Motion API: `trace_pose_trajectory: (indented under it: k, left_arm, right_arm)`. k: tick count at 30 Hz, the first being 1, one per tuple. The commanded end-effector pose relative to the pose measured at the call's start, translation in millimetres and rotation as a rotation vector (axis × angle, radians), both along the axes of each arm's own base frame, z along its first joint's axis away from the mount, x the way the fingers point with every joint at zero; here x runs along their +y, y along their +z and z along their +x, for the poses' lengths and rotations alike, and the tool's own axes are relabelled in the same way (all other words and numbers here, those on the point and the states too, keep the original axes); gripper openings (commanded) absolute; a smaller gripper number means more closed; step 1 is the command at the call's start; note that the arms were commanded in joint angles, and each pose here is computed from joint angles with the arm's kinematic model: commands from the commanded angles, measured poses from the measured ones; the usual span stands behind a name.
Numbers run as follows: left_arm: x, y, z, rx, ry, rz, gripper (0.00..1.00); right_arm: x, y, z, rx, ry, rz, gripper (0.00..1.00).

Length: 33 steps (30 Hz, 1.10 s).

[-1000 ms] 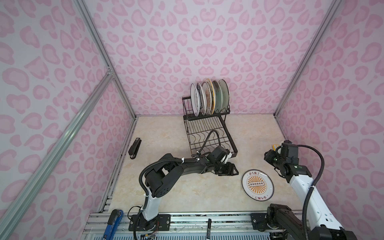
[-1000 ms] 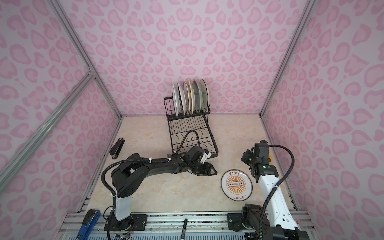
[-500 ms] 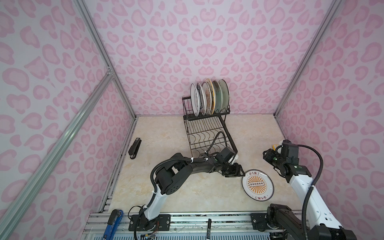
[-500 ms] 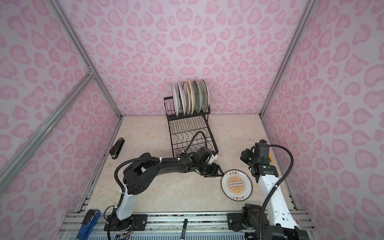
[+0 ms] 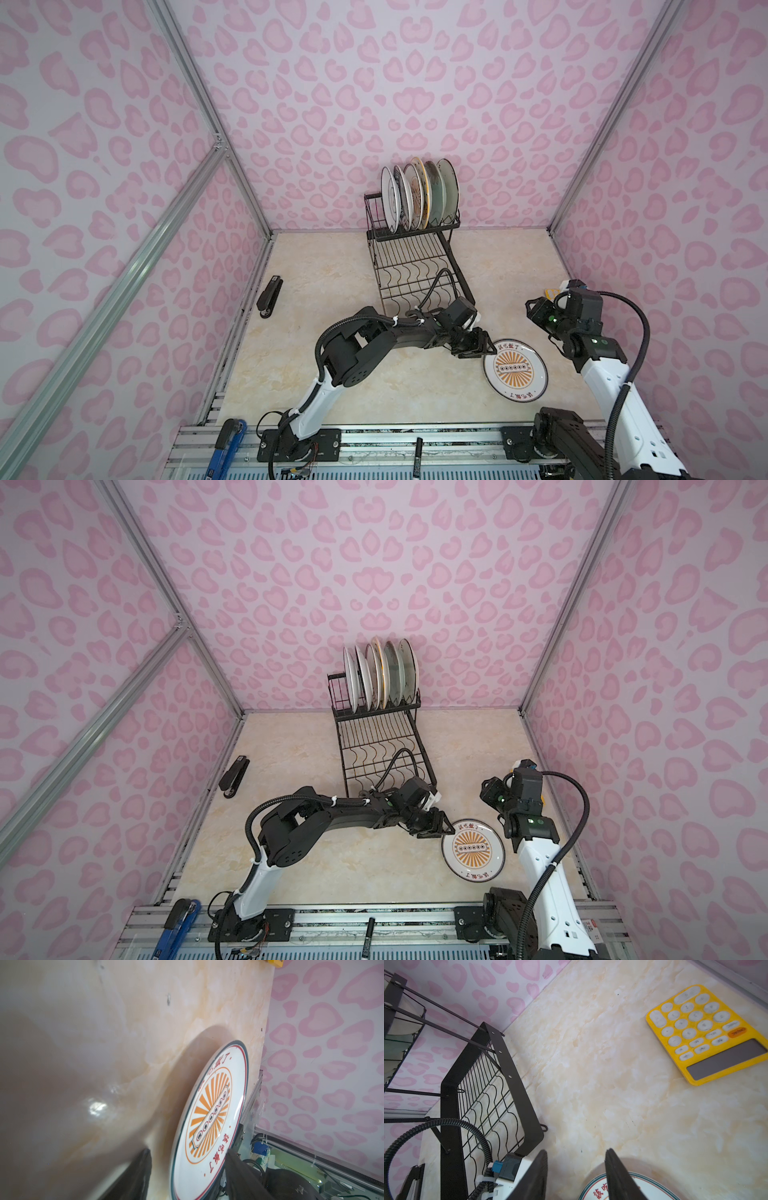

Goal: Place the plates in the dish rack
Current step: 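Move the left gripper over the sunburst plate while the right gripper approaches it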

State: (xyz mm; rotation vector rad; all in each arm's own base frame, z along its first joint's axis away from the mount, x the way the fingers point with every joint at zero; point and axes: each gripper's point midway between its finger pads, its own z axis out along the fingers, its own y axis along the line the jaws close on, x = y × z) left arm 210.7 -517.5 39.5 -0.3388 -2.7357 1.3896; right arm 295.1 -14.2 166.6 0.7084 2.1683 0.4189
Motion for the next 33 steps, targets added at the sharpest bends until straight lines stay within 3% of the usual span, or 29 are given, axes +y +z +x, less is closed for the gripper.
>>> trace_pose_trajectory:
  k: [1,7,13,23,29,33]
  left_arm:
    - [-2.7,-3.1,-0.7,0.014,0.010,0.012,0.58]
    - [-2.3,-7.7,-3.1,0.012,0.011,0.041,0.50]
    - [-5.4,-12.3,-6.0,0.008,-0.002,0.073,0.48]
    - [-1.4,-19.4,-5.2,0.011,0.009,0.109,0.37]
    - [-1.0,-20.6,-3.3,0.008,0.011,0.125,0.22]
    - [-1.2,-21.7,-3.2,0.009,0.006,0.131,0.21]
  right_arm:
    - [3.1,2.7,0.9,-0.021,0.012,0.009,0.45]
    - [4.2,3.6,-1.1,-0.031,0.014,0.017,0.45]
    - [4.2,4.8,-3.4,-0.038,0.013,0.017,0.45]
    - [3.6,4.8,-6.1,-0.049,0.008,0.025,0.44]
    - [3.8,4.9,-7.6,-0.055,0.006,0.028,0.44]
    - [3.1,5.4,-8.1,-0.058,0.004,0.028,0.44]
